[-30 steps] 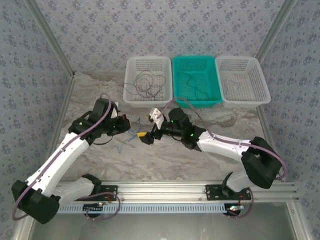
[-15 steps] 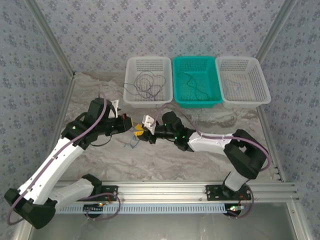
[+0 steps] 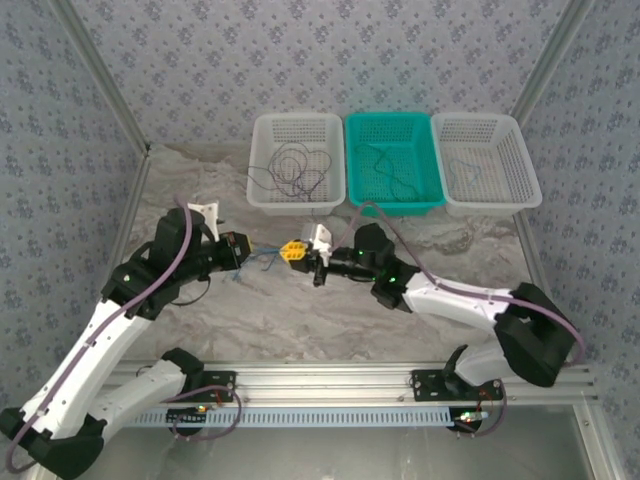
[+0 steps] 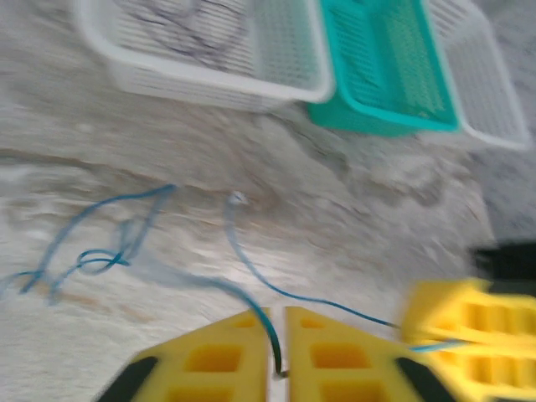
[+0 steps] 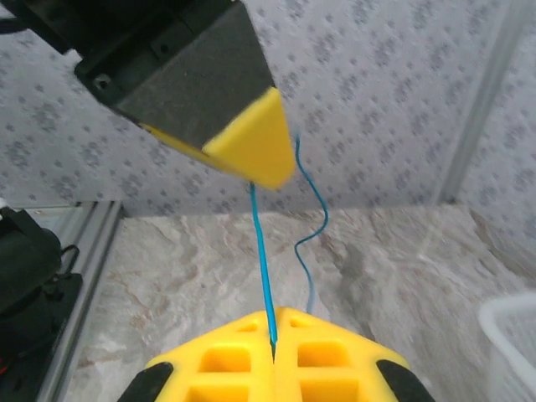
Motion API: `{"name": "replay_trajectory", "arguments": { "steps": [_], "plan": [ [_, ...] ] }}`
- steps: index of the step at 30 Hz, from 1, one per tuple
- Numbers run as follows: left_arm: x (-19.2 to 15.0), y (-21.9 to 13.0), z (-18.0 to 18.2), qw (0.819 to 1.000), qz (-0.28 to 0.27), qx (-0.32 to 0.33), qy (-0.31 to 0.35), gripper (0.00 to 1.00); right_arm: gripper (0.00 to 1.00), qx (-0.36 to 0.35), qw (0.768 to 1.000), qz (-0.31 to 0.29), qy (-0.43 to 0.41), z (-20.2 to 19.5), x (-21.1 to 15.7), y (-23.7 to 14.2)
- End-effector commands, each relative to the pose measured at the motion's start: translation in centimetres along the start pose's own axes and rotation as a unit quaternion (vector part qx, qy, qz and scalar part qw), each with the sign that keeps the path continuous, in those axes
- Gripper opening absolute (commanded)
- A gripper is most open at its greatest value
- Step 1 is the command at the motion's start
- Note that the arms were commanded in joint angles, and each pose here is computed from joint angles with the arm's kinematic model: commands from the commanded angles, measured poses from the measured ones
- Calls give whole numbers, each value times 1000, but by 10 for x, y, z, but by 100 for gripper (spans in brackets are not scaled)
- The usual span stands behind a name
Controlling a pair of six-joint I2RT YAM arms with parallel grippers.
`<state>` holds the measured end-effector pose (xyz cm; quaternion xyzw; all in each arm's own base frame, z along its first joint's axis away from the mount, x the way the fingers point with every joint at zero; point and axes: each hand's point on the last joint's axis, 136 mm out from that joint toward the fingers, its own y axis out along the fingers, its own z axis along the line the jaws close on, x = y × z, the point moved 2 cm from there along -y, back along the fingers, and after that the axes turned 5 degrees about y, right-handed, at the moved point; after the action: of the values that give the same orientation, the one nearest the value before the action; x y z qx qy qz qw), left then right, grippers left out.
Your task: Untangle the cables
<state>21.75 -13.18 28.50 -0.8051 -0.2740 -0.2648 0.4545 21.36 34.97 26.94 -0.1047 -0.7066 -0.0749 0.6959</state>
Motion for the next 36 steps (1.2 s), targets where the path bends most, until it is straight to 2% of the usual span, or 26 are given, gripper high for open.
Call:
{"name": "replay_trajectory", "arguments": {
  "steps": [1,5,10,14,16,18,23,30,32,36],
  "plan": [
    [4,7,29,997,-29,67,-17,25,0,-52,999,13,12,-15,7,-23],
    [3,15,25,998,-25,51,-29,40,0,-88,996,-20,-3,-22,42,-43],
    [9,16,9,999,-44,-3,-13,46,0,-180,981,-64,-15,-50,88,-79],
    [7,11,-32,988,-56,-144,25,50,0,-277,957,-79,-11,-90,124,-111],
    [5,1,-61,967,-64,-240,53,56,0,-307,948,-84,-13,-107,140,-123],
    [2,-10,-82,950,-74,-291,88,60,0,-333,937,-102,-15,-121,158,-135],
    [-9,-15,-101,941,-65,-299,145,63,0,-418,897,-141,-13,-158,200,-172],
    [-15,-4,-109,939,-60,-300,156,65,0,-551,814,-185,-11,-212,250,-231],
    [-15,-3,-109,939,-63,-300,155,66,0,-552,810,-196,14,-222,256,-239],
    [-19,1,-104,944,-56,-287,153,66,0,-528,822,-210,27,-223,259,-233]
  ]
}}
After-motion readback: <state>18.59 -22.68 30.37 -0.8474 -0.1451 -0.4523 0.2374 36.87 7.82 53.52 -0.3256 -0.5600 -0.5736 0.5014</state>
